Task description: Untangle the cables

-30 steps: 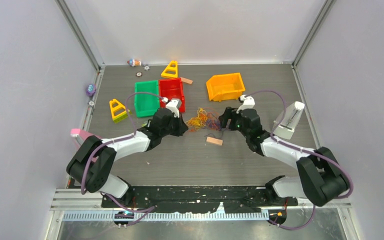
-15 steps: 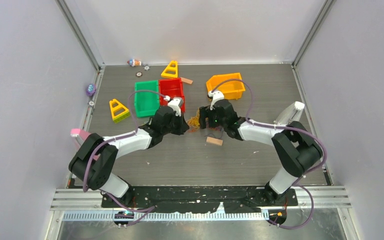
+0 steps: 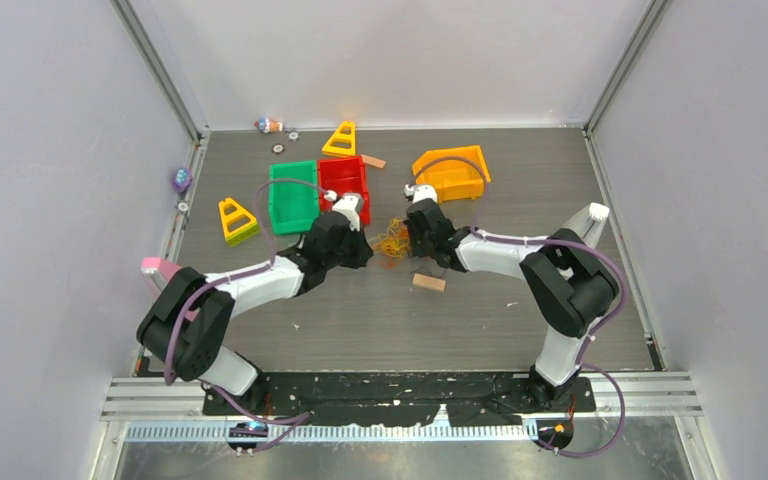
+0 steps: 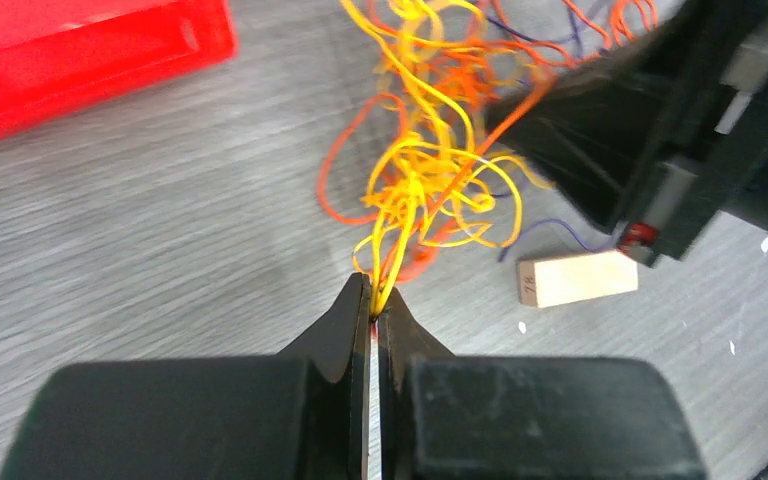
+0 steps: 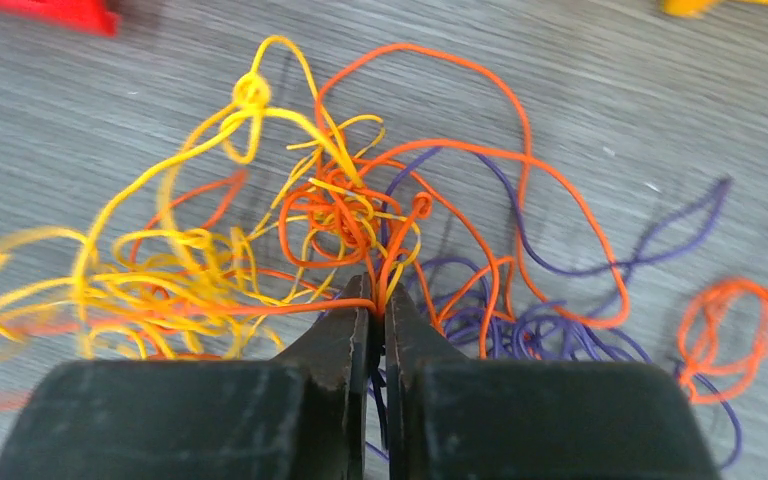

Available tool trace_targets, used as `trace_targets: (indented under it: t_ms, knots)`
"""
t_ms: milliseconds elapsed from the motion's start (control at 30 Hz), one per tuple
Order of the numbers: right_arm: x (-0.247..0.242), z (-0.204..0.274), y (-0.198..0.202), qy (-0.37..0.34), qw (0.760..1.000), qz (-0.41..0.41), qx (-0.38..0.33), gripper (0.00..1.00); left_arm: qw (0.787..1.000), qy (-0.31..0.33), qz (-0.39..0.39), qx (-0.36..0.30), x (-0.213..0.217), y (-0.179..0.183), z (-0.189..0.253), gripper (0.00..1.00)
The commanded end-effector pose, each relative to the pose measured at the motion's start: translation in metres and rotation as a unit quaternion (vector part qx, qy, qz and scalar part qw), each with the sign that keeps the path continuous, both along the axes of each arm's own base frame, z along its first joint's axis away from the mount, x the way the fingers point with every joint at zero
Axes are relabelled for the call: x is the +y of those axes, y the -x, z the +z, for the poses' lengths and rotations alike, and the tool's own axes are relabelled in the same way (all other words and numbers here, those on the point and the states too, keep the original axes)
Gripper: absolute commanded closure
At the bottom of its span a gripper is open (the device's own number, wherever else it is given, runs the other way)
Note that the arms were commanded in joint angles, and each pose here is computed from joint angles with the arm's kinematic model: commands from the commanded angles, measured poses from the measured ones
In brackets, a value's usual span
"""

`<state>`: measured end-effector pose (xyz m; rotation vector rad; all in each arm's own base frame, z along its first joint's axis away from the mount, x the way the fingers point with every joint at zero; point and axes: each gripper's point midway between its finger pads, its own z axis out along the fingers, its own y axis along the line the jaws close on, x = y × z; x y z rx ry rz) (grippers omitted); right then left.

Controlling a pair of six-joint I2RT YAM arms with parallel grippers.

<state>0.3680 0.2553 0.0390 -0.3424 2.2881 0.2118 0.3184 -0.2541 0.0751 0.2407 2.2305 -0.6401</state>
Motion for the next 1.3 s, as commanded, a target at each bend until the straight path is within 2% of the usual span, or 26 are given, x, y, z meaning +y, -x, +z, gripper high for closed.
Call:
trace_targets:
  t_ms: [0, 133, 267, 333, 433, 533, 667, 767, 833, 867, 933, 967, 1100, 1267]
  knots:
    - [-0.053, 0.042, -0.014, 0.002, 0.989, -0.129, -0.066, 0.95, 0.992, -0.017, 0.108, -0.057, 0.042, -0.017, 0.026, 1.0]
    - [-0.09, 0.045, -0.012, -0.03, 0.978, -0.196, -0.07, 0.95, 0.975, -0.03, 0.199, -0.094, 0.083, -0.016, 0.036, 1.0]
    - [-0.122, 0.046, -0.009, -0.038, 0.965, -0.247, -0.075, 0.95, 0.942, -0.047, 0.313, -0.107, 0.128, -0.013, 0.038, 1.0]
    - [-0.129, 0.049, -0.007, -0.039, 0.963, -0.254, -0.079, 0.95, 0.931, -0.048, 0.343, -0.115, 0.14, -0.011, 0.041, 1.0]
    - [-0.127, 0.05, -0.006, -0.047, 0.965, -0.245, -0.082, 0.95, 0.925, -0.045, 0.356, -0.122, 0.146, -0.009, 0.044, 1.0]
    - [-0.115, 0.052, -0.006, -0.062, 0.972, -0.213, -0.079, 0.95, 0.935, -0.049, 0.33, -0.121, 0.138, -0.011, 0.044, 1.0]
    - [-0.104, 0.056, -0.007, -0.085, 0.976, -0.183, -0.087, 0.95, 0.963, -0.052, 0.236, -0.116, 0.105, -0.015, 0.049, 1.0]
    - [-0.105, 0.06, -0.006, -0.088, 0.975, -0.184, -0.093, 0.94, 0.976, -0.034, 0.18, -0.12, 0.084, -0.015, 0.051, 1.0]
    - [-0.106, 0.063, -0.005, -0.088, 0.974, -0.183, -0.097, 0.77, 0.981, -0.016, 0.147, -0.128, 0.072, -0.012, 0.054, 1.0]
    - [-0.106, 0.063, -0.004, -0.09, 0.974, -0.179, -0.1, 0.56, 0.982, -0.008, 0.133, -0.133, 0.067, -0.011, 0.055, 1.0]
    - [-0.099, 0.068, -0.001, -0.107, 0.976, -0.155, -0.112, 0.35, 0.984, 0.007, 0.104, -0.144, 0.056, -0.007, 0.059, 1.0]
    - [-0.096, 0.076, 0.0, -0.115, 0.975, -0.142, -0.123, 0.28, 0.985, 0.017, 0.084, -0.151, 0.049, -0.004, 0.062, 1.0]
    - [-0.064, 0.097, 0.014, -0.165, 0.972, -0.04, -0.164, 0.24, 0.985, 0.043, 0.007, -0.169, 0.02, 0.007, 0.071, 1.0]
    - [-0.016, 0.119, 0.039, -0.213, 0.952, 0.097, -0.196, 0.21, 0.979, 0.082, -0.092, -0.164, -0.018, 0.021, 0.077, 1.0]
